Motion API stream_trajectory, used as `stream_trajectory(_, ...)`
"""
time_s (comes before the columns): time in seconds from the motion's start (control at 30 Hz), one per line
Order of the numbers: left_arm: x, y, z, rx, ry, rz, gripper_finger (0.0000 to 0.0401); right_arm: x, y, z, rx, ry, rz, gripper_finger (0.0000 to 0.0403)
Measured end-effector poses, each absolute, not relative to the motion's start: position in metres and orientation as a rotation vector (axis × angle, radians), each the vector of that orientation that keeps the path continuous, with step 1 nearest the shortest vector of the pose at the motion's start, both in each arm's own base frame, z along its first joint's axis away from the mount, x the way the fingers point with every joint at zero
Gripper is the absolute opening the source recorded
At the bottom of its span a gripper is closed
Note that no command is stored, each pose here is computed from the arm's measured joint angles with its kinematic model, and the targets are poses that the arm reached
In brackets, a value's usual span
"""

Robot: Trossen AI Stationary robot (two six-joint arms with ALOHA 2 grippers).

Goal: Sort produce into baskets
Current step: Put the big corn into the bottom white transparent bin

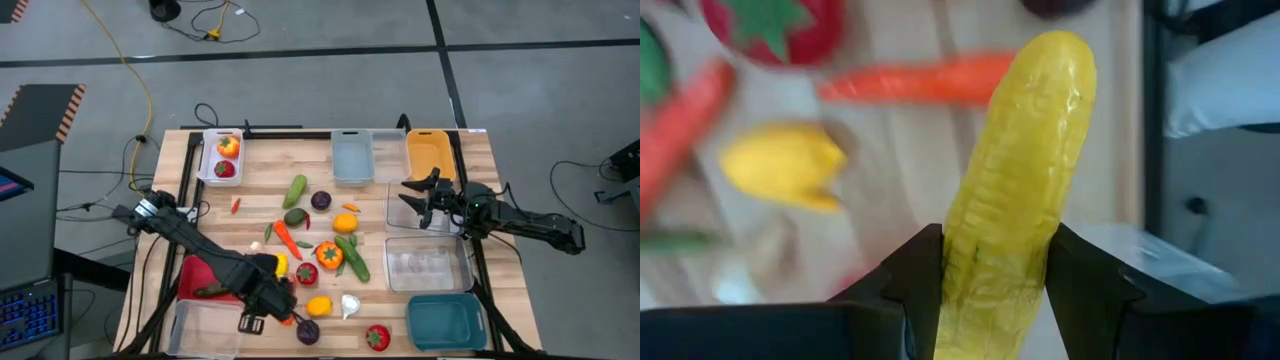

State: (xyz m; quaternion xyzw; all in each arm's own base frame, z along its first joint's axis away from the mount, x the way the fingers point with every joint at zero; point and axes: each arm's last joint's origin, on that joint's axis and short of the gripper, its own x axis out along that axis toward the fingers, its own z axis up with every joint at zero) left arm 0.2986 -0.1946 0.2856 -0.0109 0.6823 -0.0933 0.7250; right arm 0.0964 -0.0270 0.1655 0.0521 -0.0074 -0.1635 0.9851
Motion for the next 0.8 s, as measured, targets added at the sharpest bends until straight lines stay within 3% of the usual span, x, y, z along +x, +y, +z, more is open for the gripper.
stream_trajectory(0.4,0.257,-0.247,0.295,-0.307,1.645,-0.108,0.0139,0.096,-0.027,0.165,0.105,-0.015,-0.329,0.0218)
stream_trajectory(0.8,0.204,-0.278,0.294,-0.337,1.752,0.126,0.0154,0.096,-0.027,0.166,0.105,-0.015,-0.329,0.0218)
